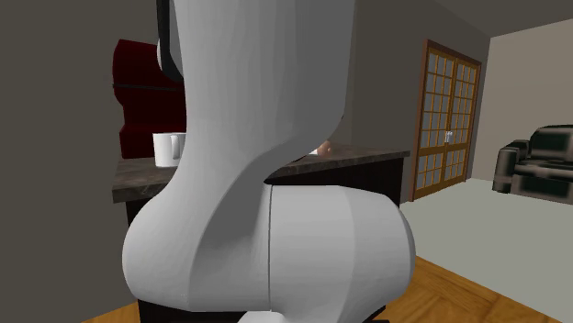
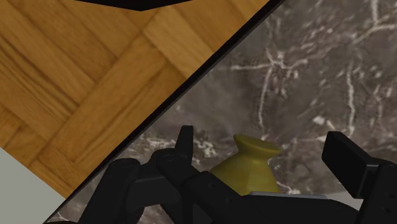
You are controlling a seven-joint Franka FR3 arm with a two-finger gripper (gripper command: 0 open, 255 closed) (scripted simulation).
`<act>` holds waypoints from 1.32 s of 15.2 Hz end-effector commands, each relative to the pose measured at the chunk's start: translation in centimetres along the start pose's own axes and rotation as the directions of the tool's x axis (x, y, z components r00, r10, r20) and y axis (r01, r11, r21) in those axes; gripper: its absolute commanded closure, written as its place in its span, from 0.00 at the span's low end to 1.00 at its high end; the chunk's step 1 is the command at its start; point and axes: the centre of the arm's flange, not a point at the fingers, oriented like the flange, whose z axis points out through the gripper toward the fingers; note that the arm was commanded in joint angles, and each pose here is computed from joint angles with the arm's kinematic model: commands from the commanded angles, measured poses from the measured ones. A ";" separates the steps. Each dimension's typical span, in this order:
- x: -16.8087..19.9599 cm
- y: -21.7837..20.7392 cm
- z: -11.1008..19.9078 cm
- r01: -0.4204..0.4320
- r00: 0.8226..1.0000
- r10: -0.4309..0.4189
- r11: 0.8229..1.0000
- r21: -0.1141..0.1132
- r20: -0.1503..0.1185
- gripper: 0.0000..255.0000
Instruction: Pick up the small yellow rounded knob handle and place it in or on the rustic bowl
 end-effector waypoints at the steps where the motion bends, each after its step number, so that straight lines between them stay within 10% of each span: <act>1: 0.0 0.0 0.0 0.000 1.000 0.000 1.000 0.000 0.000 0.00; 3: 0.0 0.0 0.0 0.000 1.000 0.000 1.000 0.000 0.000 0.00; 4: 0.0 0.0 0.0 0.000 1.000 0.000 1.000 0.000 0.000 1.00; 20: 0.0 0.3 -3.7 0.000 1.000 0.000 1.000 0.000 0.000 1.00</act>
